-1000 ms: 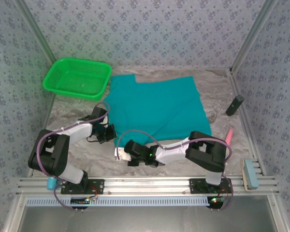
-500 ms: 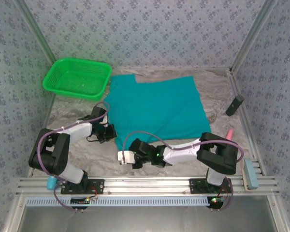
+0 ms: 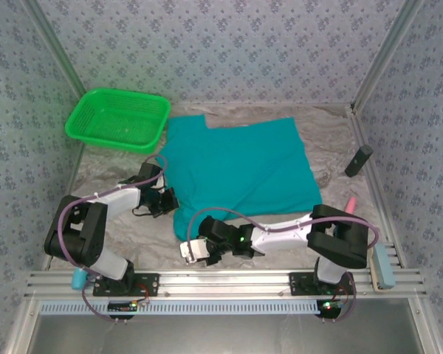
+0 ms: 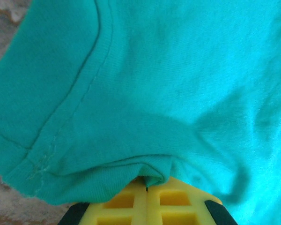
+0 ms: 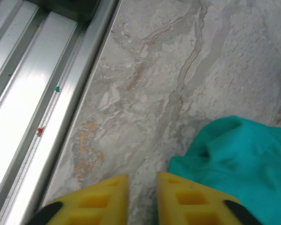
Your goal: Fold the inside-out t-shirt
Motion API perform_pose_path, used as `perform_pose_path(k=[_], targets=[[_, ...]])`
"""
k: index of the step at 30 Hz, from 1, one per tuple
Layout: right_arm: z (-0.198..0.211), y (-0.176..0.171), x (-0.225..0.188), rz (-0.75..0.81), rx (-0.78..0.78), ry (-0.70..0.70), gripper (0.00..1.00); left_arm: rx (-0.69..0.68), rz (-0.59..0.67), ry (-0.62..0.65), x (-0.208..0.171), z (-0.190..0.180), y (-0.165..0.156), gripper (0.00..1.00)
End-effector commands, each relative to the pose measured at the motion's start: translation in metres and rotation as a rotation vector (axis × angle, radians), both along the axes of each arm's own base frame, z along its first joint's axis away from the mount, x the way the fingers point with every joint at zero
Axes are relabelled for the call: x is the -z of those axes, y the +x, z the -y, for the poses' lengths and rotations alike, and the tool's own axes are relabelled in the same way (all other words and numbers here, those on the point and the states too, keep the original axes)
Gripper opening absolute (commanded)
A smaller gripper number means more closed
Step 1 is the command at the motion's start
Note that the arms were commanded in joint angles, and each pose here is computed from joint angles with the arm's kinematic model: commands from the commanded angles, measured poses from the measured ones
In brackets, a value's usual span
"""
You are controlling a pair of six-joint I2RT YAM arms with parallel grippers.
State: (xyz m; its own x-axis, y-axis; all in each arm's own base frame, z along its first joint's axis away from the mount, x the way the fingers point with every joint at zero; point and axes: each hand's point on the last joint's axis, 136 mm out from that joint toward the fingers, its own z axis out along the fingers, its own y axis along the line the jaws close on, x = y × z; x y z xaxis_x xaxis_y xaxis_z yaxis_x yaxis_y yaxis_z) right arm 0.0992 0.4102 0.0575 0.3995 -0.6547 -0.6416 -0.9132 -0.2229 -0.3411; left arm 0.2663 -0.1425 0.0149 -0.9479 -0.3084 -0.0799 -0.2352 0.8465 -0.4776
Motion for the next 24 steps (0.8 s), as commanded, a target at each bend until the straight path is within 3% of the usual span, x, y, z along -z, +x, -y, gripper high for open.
perform_pose_path(k=[1,4,16,18,21,24], targets=[[-0.009,0.004,-0.008,0.001,0.016,0.018,0.31,-0.035,-0.119,0.148,0.035,-0.030,-0.029,0.00],[-0.014,0.003,-0.016,0.030,-0.001,0.043,0.33,-0.034,-0.116,0.151,0.033,-0.031,-0.030,0.00],[-0.039,0.054,-0.006,0.271,0.149,-0.008,0.41,-0.041,-0.110,0.147,0.030,-0.032,-0.030,0.00],[-0.040,0.057,0.000,0.309,0.144,-0.028,0.36,-0.040,-0.110,0.146,0.030,-0.031,-0.030,0.00],[-0.038,0.057,0.005,0.329,0.129,-0.041,0.15,-0.041,-0.110,0.147,0.029,-0.032,-0.030,0.00],[-0.038,0.041,-0.002,0.279,0.053,-0.022,0.02,-0.039,-0.105,0.146,0.027,-0.031,-0.029,0.00]])
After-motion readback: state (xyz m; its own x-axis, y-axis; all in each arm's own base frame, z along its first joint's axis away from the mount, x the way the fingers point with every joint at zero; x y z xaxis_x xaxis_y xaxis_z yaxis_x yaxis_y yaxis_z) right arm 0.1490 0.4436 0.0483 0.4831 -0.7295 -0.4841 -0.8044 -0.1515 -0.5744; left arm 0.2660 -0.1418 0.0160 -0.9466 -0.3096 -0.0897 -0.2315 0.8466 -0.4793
